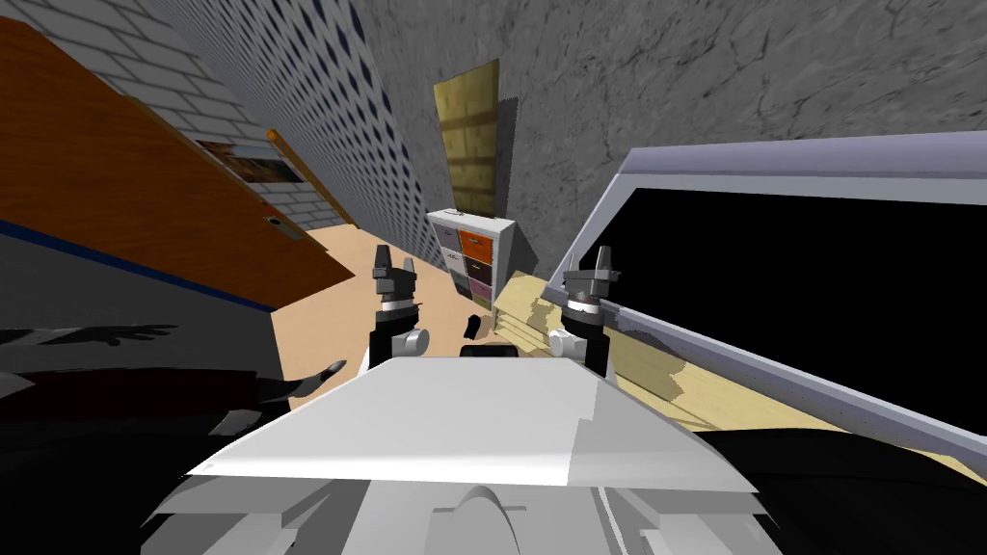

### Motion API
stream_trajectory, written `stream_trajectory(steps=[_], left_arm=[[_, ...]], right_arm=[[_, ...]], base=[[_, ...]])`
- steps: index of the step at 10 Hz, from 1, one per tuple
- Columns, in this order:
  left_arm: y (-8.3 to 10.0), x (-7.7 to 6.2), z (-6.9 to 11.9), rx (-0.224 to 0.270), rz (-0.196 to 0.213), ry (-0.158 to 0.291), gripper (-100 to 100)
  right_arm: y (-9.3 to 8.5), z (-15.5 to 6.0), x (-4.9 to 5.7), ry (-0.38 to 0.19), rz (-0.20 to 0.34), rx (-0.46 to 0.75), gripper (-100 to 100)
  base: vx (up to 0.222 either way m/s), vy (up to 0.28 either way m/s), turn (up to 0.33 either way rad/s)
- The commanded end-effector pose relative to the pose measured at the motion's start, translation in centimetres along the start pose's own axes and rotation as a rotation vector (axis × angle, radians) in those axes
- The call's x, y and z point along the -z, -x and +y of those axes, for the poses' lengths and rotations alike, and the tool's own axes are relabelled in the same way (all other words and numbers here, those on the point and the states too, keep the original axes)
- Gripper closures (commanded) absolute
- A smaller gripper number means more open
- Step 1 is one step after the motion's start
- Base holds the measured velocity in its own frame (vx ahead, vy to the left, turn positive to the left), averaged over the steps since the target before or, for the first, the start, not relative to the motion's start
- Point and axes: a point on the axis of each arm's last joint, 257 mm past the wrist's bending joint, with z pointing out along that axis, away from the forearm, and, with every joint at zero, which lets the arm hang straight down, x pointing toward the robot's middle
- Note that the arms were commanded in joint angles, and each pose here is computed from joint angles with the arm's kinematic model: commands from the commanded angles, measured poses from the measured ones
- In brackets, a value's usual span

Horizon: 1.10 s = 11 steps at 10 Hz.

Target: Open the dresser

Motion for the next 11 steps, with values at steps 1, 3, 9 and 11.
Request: stream_trajectory(steps=[1,3,9,11], left_arm=[[0.0,0.0,0.0,0.0,0.0,0.0,0],[0.0,0.0,0.0,0.0,0.0,0.0,0],[-1.6,0.1,2.4,-0.076,0.136,0.022,-100],[-1.9,0.1,4.0,-0.101,0.166,0.039,-100]], right_arm=[[0.0,0.0,0.0,0.0,0.0,0.0,0],[0.0,0.0,0.0,0.0,0.0,0.0,0],[0.0,0.0,0.0,-0.001,0.0,0.0,0],[0.0,0.0,0.0,-0.001,0.0,0.0,0]], base=[[0.0,0.0,0.0],[0.0,0.0,0.0],[0.015,0.012,-0.043],[0.033,0.03,-0.085]])
